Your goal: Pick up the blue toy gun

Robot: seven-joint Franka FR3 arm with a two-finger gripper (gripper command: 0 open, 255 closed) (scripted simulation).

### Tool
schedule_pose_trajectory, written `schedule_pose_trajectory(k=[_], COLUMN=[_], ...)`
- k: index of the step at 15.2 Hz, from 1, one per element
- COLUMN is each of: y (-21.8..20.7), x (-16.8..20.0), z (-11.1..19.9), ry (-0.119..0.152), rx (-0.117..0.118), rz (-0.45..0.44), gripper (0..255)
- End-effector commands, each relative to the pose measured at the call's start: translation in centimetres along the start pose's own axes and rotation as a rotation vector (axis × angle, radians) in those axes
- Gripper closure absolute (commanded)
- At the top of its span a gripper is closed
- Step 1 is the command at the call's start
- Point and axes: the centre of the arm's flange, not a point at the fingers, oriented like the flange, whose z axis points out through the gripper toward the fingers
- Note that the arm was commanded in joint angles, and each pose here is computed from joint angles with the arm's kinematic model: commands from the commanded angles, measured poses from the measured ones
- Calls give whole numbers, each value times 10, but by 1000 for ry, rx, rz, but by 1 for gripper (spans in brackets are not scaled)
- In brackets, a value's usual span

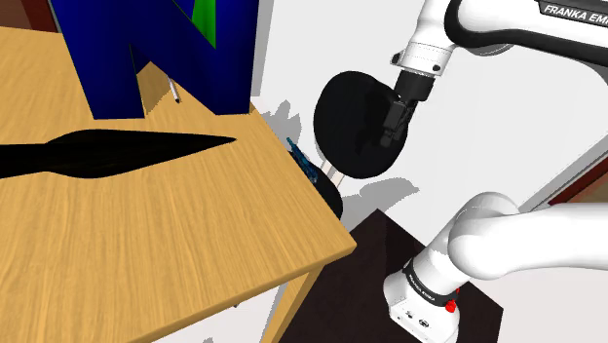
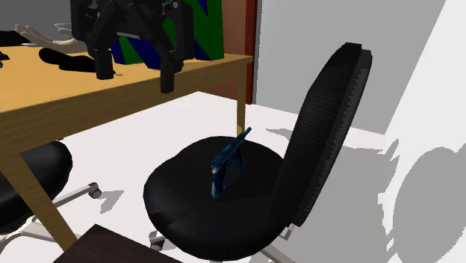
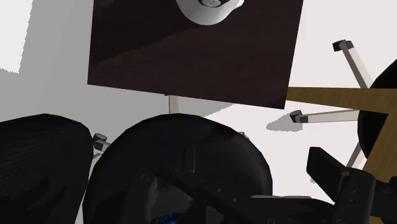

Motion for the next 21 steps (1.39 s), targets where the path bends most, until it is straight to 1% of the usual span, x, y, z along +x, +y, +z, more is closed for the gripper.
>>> schedule_pose_trajectory(k=[1,11,21], y=[0,21,56], x=[0,100,199], z=[0,76,147], ry=[0,36,73], rx=[0,-22,-45], rz=[0,127,254], gripper=[0,0,0])
